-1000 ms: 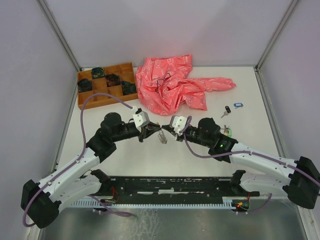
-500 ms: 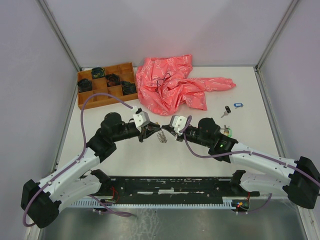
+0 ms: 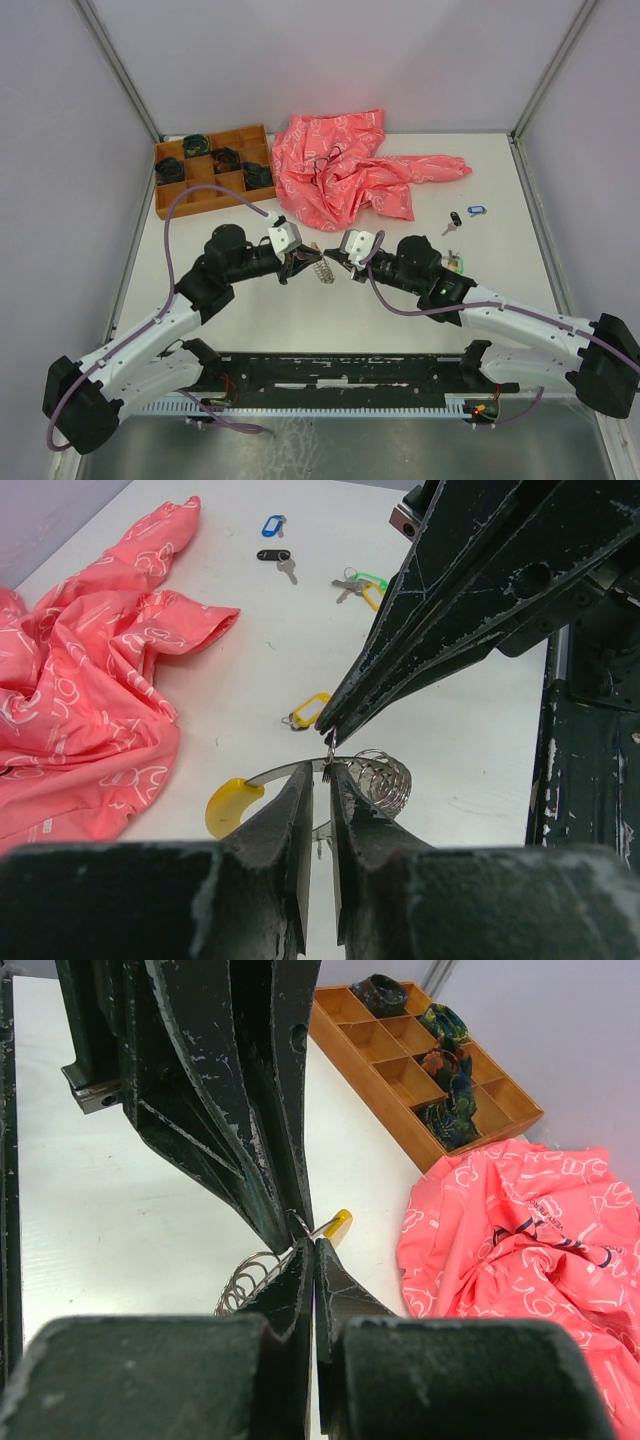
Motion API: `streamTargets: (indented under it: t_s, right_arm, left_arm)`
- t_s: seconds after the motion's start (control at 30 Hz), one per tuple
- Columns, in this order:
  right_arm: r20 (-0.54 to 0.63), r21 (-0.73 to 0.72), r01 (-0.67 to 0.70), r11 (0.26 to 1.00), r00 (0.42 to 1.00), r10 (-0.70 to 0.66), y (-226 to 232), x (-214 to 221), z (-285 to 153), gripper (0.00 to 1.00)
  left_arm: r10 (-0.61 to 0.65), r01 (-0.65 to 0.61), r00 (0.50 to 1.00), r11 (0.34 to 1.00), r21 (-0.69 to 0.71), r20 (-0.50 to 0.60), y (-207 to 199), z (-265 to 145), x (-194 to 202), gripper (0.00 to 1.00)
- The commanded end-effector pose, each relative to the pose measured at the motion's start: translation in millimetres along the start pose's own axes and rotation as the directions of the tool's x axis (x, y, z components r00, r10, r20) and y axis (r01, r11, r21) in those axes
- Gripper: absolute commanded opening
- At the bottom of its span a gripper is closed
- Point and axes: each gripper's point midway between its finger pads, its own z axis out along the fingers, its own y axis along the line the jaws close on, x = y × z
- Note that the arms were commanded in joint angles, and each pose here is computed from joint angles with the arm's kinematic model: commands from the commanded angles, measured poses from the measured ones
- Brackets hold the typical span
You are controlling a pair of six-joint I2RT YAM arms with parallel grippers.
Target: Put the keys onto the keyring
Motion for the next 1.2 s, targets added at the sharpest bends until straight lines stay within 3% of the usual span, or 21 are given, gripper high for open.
streamTargets:
  t_s: [0.0, 0.13, 0.37, 0.57, 0.83, 1.0, 1.17]
  right_arm:
    - [0.117, 0.037, 0.01, 0.999, 0.993, -0.014, -14, -43, -1, 0.01]
    - [0.119, 0.034, 0.008, 0.999, 0.993, -0.012, -14, -43, -1, 0.01]
    - [0.107, 0.022, 0.004, 1.0, 0.994, -0.006, -12, -42, 0, 0.01]
    - [0.05, 0.033, -0.016, 0.999, 0.999, 0.014, -14, -38, -5, 0.18]
    - [-0.134, 0.085, -0.061, 0.994, 0.988, 0.072, -22, -13, -20, 0.36]
    - [-0.315, 0.181, -0.094, 0.979, 0.938, 0.148, -32, 20, -34, 0.43]
    - [-0.495, 0.261, -0.158, 0.952, 0.825, 0.273, -41, 68, -45, 0.44]
  left_arm:
    - [0.048, -0.048, 0.994, 0.999, -0.007, 0.095, 4, 0, -36, 0.19]
    - [0.046, -0.047, 0.994, 0.999, 0.007, 0.101, 2, 0, -37, 0.18]
    - [0.048, -0.049, 0.993, 0.999, 0.013, 0.106, 2, 1, -39, 0.03]
    - [0.062, -0.06, 0.996, 0.997, -0.04, 0.06, 11, -3, -37, 0.03]
    - [0.108, -0.113, 0.993, 0.989, -0.097, -0.053, 23, -13, -26, 0.03]
    - [0.119, -0.129, 0.989, 0.983, -0.127, -0.088, 27, -18, -19, 0.03]
    - [0.115, -0.135, 0.987, 0.971, -0.198, -0.112, 38, -24, -15, 0.03]
